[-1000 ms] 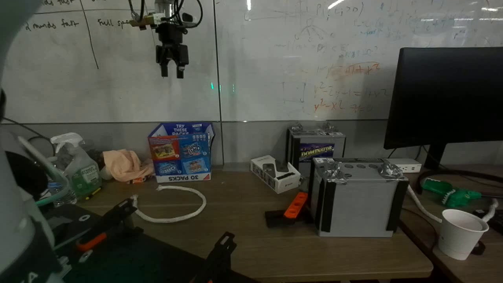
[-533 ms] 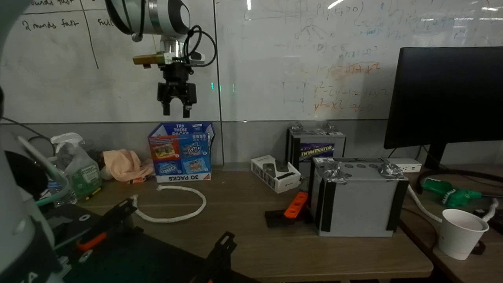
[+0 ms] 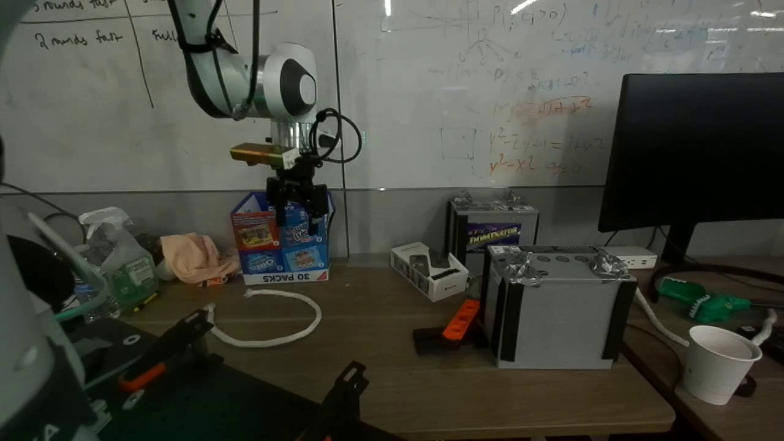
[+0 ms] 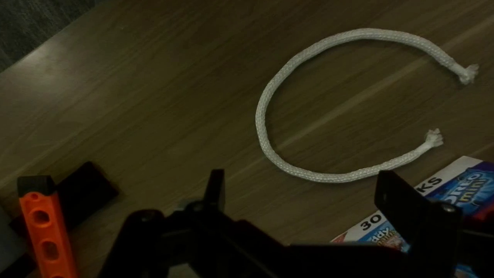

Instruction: Put the ropes inside the box

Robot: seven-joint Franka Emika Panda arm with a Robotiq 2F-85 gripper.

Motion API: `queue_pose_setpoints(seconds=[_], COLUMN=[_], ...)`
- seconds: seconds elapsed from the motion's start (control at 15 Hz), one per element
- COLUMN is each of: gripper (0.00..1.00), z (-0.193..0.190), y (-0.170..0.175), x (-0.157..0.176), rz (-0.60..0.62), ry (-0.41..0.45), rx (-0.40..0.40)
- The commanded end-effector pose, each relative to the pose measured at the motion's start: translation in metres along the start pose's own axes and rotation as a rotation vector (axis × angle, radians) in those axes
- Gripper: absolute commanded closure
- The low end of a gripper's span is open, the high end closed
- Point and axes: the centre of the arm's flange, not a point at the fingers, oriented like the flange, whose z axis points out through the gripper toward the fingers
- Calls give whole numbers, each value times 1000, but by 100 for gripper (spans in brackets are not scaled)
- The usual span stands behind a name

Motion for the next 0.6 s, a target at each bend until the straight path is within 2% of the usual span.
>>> queue_pose_setpoints(seconds=[0.0, 0.33, 0.53], gripper=[0, 0, 0], z=[40, 97, 125], y=[13, 27, 26], x=[13, 11, 6], rz=[0, 4, -7], ry=[10, -24, -35], rx=[43, 66, 55])
